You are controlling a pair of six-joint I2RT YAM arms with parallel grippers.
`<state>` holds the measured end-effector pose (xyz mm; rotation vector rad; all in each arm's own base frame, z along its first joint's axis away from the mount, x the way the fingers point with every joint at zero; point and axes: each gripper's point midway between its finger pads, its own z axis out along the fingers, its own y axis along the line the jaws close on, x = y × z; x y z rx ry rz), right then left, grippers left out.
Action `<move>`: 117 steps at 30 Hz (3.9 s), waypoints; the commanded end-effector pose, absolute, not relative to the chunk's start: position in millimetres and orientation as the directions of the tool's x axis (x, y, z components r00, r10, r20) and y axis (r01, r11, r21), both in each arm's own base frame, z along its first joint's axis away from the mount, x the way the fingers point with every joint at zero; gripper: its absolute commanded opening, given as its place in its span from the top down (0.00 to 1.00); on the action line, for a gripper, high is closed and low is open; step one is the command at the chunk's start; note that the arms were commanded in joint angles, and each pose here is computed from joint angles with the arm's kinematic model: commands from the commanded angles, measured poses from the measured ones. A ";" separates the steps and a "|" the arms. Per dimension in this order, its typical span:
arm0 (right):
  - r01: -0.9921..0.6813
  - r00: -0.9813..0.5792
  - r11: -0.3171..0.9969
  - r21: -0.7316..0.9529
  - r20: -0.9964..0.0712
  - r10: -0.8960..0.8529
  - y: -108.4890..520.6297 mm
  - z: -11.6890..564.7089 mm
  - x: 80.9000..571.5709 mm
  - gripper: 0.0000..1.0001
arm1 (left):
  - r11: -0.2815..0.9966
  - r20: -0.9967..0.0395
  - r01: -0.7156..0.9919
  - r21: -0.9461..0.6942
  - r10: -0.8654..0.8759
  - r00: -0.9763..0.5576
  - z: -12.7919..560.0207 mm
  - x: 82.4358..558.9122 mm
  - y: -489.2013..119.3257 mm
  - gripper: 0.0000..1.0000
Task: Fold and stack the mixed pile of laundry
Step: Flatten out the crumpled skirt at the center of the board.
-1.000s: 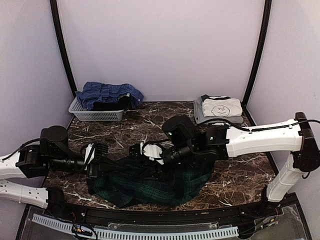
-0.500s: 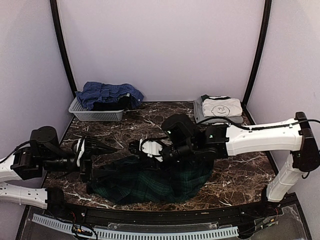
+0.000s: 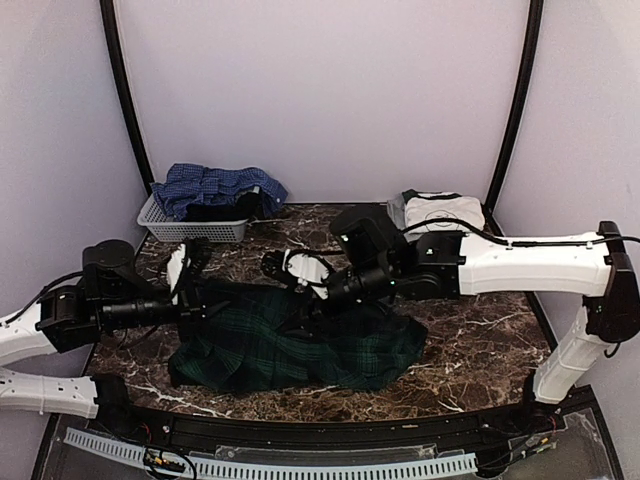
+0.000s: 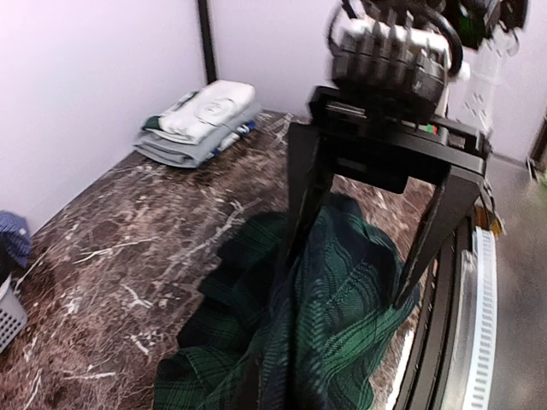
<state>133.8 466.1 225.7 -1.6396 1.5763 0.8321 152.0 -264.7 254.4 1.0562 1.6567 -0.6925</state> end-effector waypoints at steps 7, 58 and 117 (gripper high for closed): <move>-0.880 -0.465 0.321 0.349 -0.770 -0.436 385.5 204.9 244.1 0.30 | 0.741 -0.930 0.616 -0.267 -0.030 -0.367 256.5 193.4 -198.8 1.00; -0.625 -0.769 0.573 0.529 -0.542 -0.339 291.2 167.7 240.6 0.43 | -0.005 -0.658 0.986 0.169 0.744 0.117 95.6 97.6 -352.3 0.93; -0.880 -0.382 0.451 -0.149 -0.342 -0.859 473.5 90.4 280.6 0.29 | -0.022 -0.526 0.895 0.445 0.803 0.281 49.0 76.7 -345.1 0.92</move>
